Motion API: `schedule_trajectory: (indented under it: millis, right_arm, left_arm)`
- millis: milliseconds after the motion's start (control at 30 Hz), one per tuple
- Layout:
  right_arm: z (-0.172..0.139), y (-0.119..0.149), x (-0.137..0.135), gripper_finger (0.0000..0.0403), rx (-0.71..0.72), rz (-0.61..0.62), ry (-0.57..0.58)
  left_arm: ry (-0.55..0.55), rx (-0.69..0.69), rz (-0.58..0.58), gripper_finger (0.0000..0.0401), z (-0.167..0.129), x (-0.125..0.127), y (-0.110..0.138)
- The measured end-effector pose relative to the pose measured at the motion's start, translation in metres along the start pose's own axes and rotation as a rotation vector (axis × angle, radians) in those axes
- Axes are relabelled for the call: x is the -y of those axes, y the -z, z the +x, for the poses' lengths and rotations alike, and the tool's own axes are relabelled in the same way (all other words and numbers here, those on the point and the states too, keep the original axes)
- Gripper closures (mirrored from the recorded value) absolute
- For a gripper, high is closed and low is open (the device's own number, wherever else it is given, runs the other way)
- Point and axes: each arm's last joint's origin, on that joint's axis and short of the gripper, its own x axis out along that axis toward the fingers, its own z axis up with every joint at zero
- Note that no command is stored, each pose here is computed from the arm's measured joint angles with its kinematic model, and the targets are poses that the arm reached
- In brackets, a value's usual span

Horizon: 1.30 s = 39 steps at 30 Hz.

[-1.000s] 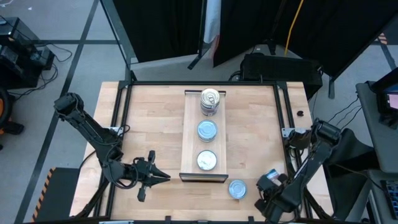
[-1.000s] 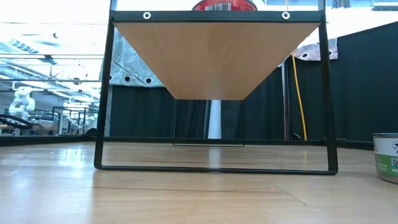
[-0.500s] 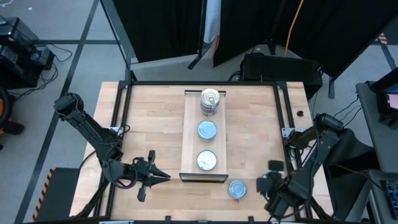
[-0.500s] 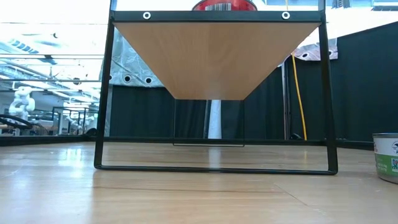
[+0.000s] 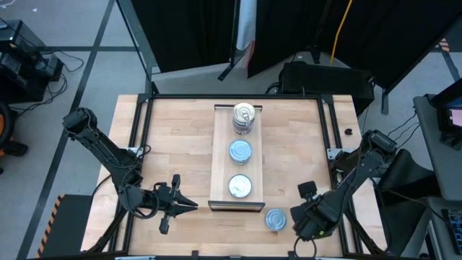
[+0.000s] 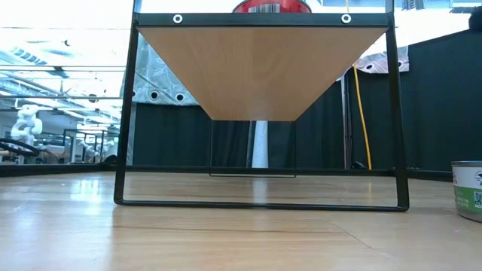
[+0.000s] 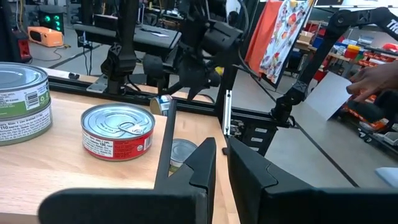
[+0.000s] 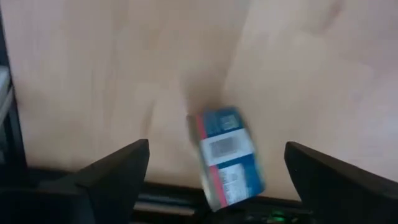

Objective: Stack canned seafood by type on shelf
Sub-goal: Stack the blue pink tuna can on top of the blue pink tuna can on the shelf

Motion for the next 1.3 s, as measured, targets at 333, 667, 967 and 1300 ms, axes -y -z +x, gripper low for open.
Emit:
schedule_trajectory:
  millis: [333, 667, 967, 1300]
  right_arm:
    - [0.038, 0.009, 0.011, 0.0037, -0.121, -0.072, -0.007]
    - [0.061, 0.015, 0.022, 0.0077, -0.168, -0.056, 0.015]
    - [0.068, 0.014, 0.022, 0.0181, -0.145, -0.054, 0.003]
    - [0.045, 0.0, 0.012, 0.0228, -0.05, 0.04, -0.047]
  left_arm:
    - [-0.002, 0.0, 0.025, 0.0359, 0.0, 0.0, 0.0]
    - [-0.067, 0.027, 0.046, 0.0359, -0.001, -0.003, -0.004]
    - [-0.074, 0.05, 0.028, 0.0359, -0.005, -0.005, -0.011]
    - [-0.08, 0.052, 0.072, 0.0359, -0.005, -0.005, -0.011]
